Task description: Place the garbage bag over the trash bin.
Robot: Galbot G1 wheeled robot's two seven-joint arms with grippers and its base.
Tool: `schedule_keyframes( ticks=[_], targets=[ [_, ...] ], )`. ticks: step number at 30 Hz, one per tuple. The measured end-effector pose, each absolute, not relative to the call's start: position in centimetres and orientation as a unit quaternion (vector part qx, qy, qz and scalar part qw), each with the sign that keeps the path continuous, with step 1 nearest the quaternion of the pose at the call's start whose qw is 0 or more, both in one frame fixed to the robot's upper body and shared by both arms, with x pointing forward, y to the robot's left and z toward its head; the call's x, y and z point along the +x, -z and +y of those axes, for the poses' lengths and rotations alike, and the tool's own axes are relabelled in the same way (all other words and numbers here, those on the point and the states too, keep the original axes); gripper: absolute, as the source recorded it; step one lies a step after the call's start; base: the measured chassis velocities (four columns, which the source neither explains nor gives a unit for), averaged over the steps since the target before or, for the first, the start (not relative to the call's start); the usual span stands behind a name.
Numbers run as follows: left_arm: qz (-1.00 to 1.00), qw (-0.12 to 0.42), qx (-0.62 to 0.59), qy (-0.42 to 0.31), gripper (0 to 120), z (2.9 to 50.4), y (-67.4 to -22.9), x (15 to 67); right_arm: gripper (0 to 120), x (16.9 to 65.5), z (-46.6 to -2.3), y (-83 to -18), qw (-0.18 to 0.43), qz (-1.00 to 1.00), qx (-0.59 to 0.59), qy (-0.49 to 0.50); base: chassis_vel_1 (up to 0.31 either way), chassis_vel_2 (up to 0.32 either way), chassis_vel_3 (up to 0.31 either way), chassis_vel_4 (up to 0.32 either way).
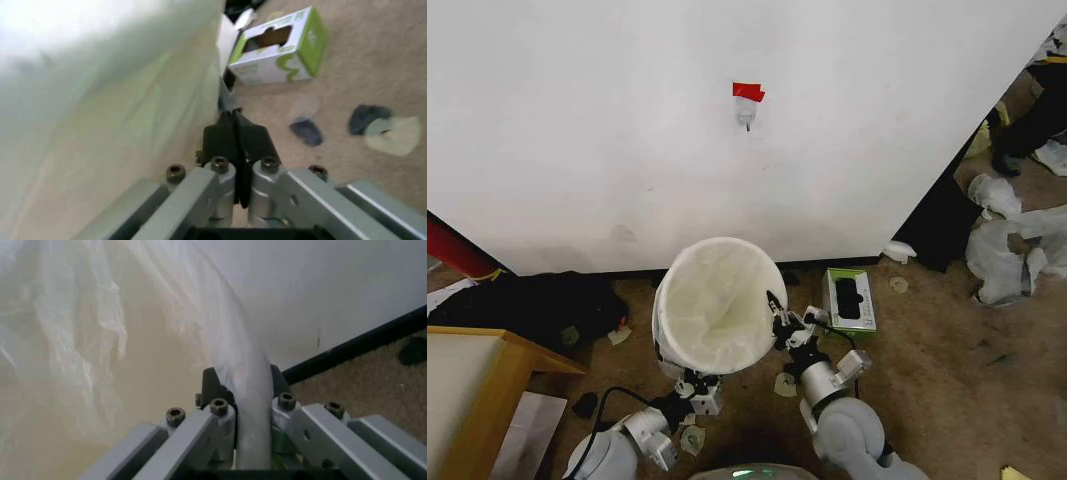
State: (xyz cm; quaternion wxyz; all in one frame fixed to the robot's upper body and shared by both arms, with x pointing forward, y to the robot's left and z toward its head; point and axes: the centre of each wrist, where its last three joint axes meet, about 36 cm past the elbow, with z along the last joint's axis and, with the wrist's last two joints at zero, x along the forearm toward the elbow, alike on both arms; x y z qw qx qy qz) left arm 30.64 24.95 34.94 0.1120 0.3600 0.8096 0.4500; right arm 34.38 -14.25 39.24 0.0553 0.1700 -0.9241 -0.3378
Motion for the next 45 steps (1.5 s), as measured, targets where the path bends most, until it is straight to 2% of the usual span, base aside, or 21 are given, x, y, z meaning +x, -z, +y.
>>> schedule_keyframes(
  ticks=[6, 10, 14, 16, 20, 22, 26, 28, 30, 31, 35, 38, 39, 41, 45],
  targets=[
    [0.790, 0.090, 0.437, -0.420, 25, 25.1, -35.2, 30.0, 1, 35.7, -13.6, -38.2, 0.047, -0.923, 0.162, 0.346, 0.000, 0.000, 0.000, 0.000],
    [0.776, 0.087, 0.474, -0.407, 36, 25.3, -35.7, 30.0, 1, 36.5, -13.4, -37.3, 0.046, -0.924, 0.154, 0.346, 0.000, 0.000, 0.000, 0.000],
    [0.753, 0.090, 0.530, -0.381, 54, 25.4, -36.6, 29.7, 1, 37.7, -13.1, -36.1, 0.042, -0.927, 0.145, 0.342, 0.000, 0.000, 0.000, 0.000],
    [0.755, 0.098, 0.539, -0.361, 57, 25.5, -36.9, 29.6, 1, 38.1, -13.0, -35.6, 0.038, -0.930, 0.144, 0.336, 0.000, 0.000, 0.000, 0.000],
    [0.790, 0.139, 0.544, -0.247, 72, 24.9, -38.6, 27.8, 1, 39.1, -13.1, -33.9, 0.025, -0.941, 0.143, 0.307, 0.000, 0.000, 0.000, 0.000],
    [0.842, 0.155, 0.485, -0.176, 83, 23.4, -39.9, 26.3, 1, 39.2, -13.0, -33.0, 0.023, -0.946, 0.147, 0.289, 0.000, 0.000, 0.000, 0.000],
    [0.893, 0.146, 0.401, -0.146, 90, 22.2, -40.9, 26.1, 1, 39.0, -12.6, -32.6, 0.018, -0.948, 0.162, 0.274, 0.000, 0.000, 0.000, 0.000],
    [0.910, 0.138, 0.364, -0.145, 87, 21.9, -41.0, 26.5, 1, 38.8, -12.4, -32.6, 0.013, -0.949, 0.172, 0.266, 0.000, 0.000, 0.000, 0.000],
    [0.932, 0.112, 0.313, -0.141, 75, 21.5, -40.8, 26.7, 1, 38.4, -12.1, -32.7, 0.002, -0.950, 0.185, 0.252, 0.000, 0.000, 0.000, 0.000],
    [0.932, 0.112, 0.313, -0.141, 75, 21.5, -40.8, 26.7, 1, 38.4, -12.1, -32.7, 0.002, -0.950, 0.185, 0.252, 0.000, 0.000, 0.000, 0.000],
    [0.955, 0.052, 0.268, -0.114, 59, 19.5, -41.4, 26.0, 1, 37.5, -12.0, -32.6, -0.015, -0.953, 0.202, 0.225, 0.000, 0.000, 0.000, 0.000],
    [0.969, -0.028, 0.236, -0.064, 47, 17.0, -42.9, 25.5, 1, 36.9, -11.9, -32.5, -0.034, -0.956, 0.215, 0.197, 0.000, 0.000, 0.000, 0.000],
    [0.969, -0.028, 0.236, -0.064, 47, 17.0, -42.9, 25.5, 1, 36.9, -11.9, -32.5, -0.034, -0.956, 0.215, 0.197, 0.000, 0.000, 0.000, 0.000],
    [0.974, -0.074, 0.208, -0.048, 39, 16.0, -44.0, 25.4, 1, 36.8, -11.9, -32.5, -0.046, -0.957, 0.221, 0.183, 0.000, 0.000, 0.000, 0.000],
    [0.976, -0.129, 0.165, -0.051, 22, 15.5, -44.9, 26.7, 1, 36.8, -12.0, -32.1, -0.075, -0.956, 0.240, 0.150, 0.000, 0.000, 0.000, 0.000]
  ],
)
